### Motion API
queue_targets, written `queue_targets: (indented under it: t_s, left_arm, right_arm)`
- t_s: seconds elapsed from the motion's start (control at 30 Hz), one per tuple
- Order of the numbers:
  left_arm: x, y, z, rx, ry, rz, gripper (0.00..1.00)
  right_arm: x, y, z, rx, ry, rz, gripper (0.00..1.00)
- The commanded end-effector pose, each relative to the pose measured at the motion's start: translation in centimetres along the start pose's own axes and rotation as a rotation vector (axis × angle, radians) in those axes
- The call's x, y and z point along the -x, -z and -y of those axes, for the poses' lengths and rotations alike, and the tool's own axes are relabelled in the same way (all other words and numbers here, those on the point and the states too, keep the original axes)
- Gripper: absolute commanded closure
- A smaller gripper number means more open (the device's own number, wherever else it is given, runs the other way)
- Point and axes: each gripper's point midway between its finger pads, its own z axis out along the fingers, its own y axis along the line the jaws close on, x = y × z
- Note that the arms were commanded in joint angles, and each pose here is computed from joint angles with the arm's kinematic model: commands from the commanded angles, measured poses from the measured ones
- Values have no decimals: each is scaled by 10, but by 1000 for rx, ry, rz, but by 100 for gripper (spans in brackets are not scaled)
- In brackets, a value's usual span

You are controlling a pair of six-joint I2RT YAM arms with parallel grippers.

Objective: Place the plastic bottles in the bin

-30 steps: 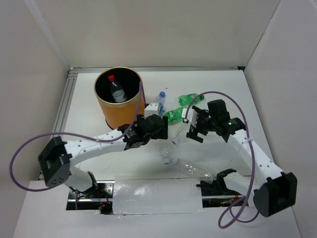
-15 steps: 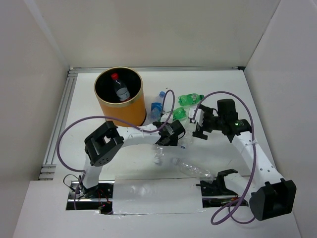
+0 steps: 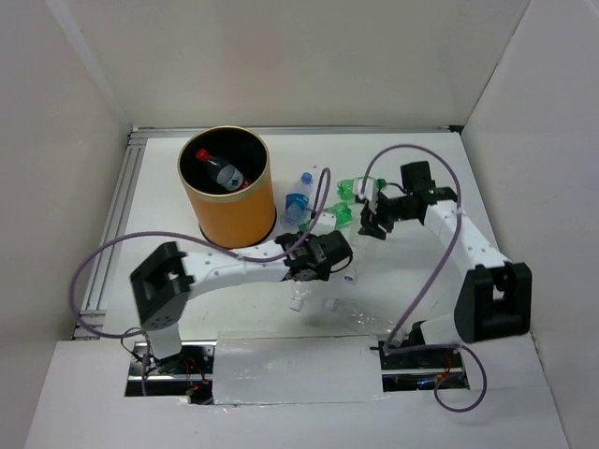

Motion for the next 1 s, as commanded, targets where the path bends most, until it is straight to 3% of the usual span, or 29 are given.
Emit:
queue_targets:
  t_s: [0.0,0.07,0.1,0.27,0.3,0.33,0.47,0.63,0.9,0.97]
  left_arm:
    - [106,113,-9,-105,64,323,99]
    - [146,154,-22,-129,79,437,97]
    - [165,177,-38,-130,114,498,97]
    - [239,238,-114,-8,266,748,90]
    - [247,234,-137,53,289,771,89]
    - [252,237,-154,87,313,796,88]
    - [273,216,-209,206,355,842,87]
    - [295,170,-249,323,403,848,85]
    - [337,153,-281,376,493,879,81]
    - [339,149,-285,393,484,872,76]
  right_arm:
    - [22,8,31,-34,-323,21,34]
    - [31,12,31,-22,-421,49,20]
    - [33,12,42,-70,-464,55,17]
    - [28,18,50,-176,-900,4,15]
    - [22,21,53,-210,-962,-6,15]
    - [14,20,52,-267,-1120,-32,17]
    - [-27,19,51,-436,-1280,-192,17]
    - [-49,8,31,-432,-1335,-243,16]
    - [-64,-19,16,-317,-1423,-259,11]
    - [-69,-26,15,-305,-1439,-258,11]
